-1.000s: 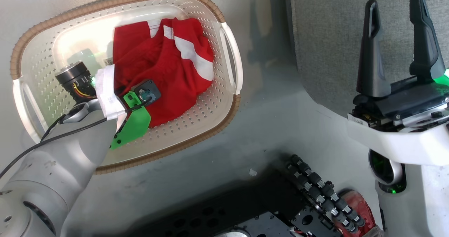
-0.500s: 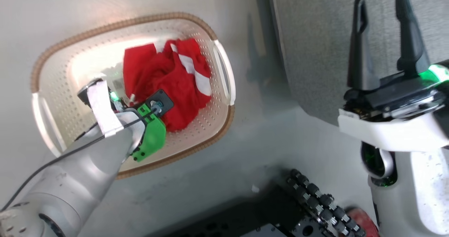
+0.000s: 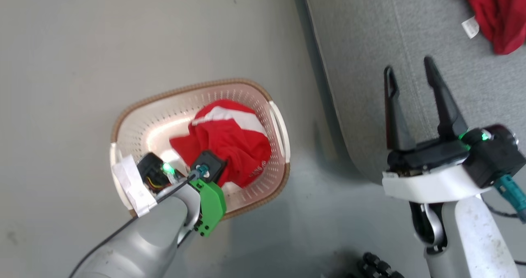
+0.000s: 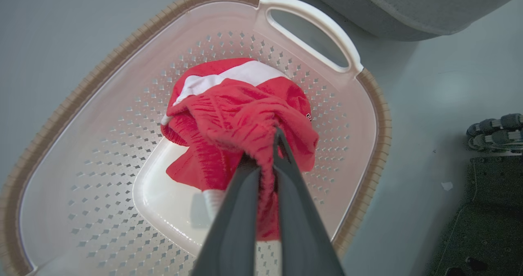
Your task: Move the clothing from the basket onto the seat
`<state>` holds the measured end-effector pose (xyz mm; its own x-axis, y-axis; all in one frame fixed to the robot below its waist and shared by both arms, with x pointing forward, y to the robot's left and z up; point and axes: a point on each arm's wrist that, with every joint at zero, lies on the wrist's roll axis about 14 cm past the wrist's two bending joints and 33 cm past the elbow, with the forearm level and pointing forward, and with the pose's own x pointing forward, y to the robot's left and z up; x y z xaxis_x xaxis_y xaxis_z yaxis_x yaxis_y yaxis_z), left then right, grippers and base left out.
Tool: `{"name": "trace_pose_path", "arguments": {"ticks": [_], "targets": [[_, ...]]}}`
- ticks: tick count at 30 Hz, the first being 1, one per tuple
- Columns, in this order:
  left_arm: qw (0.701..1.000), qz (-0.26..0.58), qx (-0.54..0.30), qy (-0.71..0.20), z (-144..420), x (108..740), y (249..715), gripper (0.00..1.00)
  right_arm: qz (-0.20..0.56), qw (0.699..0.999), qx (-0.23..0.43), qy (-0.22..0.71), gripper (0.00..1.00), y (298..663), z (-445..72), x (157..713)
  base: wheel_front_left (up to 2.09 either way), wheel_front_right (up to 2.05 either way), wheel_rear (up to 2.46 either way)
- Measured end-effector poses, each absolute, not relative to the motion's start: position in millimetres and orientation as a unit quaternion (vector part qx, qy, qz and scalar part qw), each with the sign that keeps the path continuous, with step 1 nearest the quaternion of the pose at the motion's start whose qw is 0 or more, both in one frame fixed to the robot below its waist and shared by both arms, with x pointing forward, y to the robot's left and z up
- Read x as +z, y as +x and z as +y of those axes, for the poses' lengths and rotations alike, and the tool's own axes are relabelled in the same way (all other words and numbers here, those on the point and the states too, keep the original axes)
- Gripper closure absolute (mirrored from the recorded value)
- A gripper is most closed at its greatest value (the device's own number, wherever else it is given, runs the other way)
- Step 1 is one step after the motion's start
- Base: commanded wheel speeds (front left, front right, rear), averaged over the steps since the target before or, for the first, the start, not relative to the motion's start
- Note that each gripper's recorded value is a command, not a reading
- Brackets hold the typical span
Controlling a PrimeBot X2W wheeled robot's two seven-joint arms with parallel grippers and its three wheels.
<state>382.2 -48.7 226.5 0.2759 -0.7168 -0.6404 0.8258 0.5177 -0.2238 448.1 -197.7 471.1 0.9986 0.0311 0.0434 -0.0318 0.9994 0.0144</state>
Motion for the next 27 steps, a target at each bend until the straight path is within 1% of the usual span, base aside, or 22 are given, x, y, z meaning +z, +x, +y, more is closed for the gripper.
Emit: {"name": "trace_pose_path", "arguments": {"ticks": [5, 9, 12, 14, 18, 21, 27], "targets": [[0.828, 0.32, -0.458, 0.044, -53, 276, 385, 1.0, -0.021, 0.999, 0.025, 0.015, 0.0, 421, -187, 482, 0.0, 0.0, 0.0], [0.856, 0.27, -0.441, 0.015, -60, 324, 389, 1.0, -0.022, 0.999, 0.032, 0.023, 0.0, 397, -180, 490, 0.0, 0.0, 0.0], [0.88, 0.225, -0.418, -0.018, -61, 365, 395, 1.0, -0.039, 0.998, 0.044, 0.027, 0.0, 383, -174, 504, 0.0, 0.0, 0.0], [0.89, 0.199, -0.409, -0.037, -62, 388, 394, 1.0, -0.048, 0.997, 0.05, 0.028, 0.0, 374, -171, 511, 0.0, 0.0, 0.0], [0.903, 0.13, -0.403, -0.065, -63, 443, 397, 1.0, -0.078, 0.995, 0.061, 0.031, 0.0, 359, -165, 532, 0.0, 0.0, 0.0], [0.909, 0.075, -0.405, -0.071, -63, 483, 398, 1.0, -0.098, 0.992, 0.067, 0.031, 0.0, 350, -161, 545, 0.0, 0.0, 0.0], [0.906, -0.002, -0.414, -0.083, -65, 541, 389, 1.0, -0.117, 0.99, 0.076, 0.036, 0.0, 334, -155, 556, 0.0, 0.0, 0.0]]}}
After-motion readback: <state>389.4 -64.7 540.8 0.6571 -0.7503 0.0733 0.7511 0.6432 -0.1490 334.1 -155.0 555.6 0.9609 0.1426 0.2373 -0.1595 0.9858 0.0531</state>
